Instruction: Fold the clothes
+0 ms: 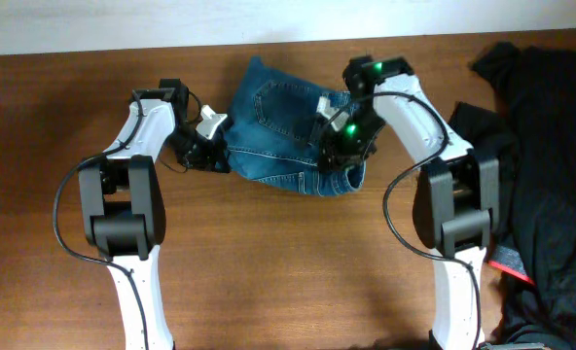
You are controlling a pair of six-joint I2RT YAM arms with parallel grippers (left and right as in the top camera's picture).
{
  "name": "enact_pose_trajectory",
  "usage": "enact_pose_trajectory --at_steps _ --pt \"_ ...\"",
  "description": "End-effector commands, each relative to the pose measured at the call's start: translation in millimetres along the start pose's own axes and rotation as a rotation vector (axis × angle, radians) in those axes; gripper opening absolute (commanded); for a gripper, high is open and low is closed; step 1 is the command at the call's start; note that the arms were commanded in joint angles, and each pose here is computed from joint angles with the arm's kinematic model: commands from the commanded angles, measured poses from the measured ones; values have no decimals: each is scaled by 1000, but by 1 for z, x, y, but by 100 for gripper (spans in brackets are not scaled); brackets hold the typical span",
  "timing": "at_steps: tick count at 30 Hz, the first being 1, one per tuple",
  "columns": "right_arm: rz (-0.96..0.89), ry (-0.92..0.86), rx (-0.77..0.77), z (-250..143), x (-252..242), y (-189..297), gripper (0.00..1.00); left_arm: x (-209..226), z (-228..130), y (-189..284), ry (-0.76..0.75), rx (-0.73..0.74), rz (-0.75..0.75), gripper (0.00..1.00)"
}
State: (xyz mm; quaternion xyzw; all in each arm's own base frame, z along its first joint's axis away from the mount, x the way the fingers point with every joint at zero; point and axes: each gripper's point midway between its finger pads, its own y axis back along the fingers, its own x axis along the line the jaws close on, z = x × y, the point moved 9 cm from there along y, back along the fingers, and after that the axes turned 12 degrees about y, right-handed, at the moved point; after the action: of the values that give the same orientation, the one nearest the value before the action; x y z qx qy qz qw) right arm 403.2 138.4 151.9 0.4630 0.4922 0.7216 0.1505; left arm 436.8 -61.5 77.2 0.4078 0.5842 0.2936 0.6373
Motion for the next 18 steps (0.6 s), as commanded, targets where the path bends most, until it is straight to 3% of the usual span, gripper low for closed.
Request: enact_pose_trajectory --at_steps 1,4,11,18 --pt "-150 -131 95 -21 -30 -17 34 11 -2 -9 -1 27 45 0" --pt "-232 -195 124 -33 -49 -28 34 11 -1 -9 -1 27 45 0" --pt "-230 -195 108 -38 -59 -40 33 11 -2 -9 -1 27 44 0" --pt "-224 -115 -21 -14 -35 7 29 3 1 14 0 17 39 0"
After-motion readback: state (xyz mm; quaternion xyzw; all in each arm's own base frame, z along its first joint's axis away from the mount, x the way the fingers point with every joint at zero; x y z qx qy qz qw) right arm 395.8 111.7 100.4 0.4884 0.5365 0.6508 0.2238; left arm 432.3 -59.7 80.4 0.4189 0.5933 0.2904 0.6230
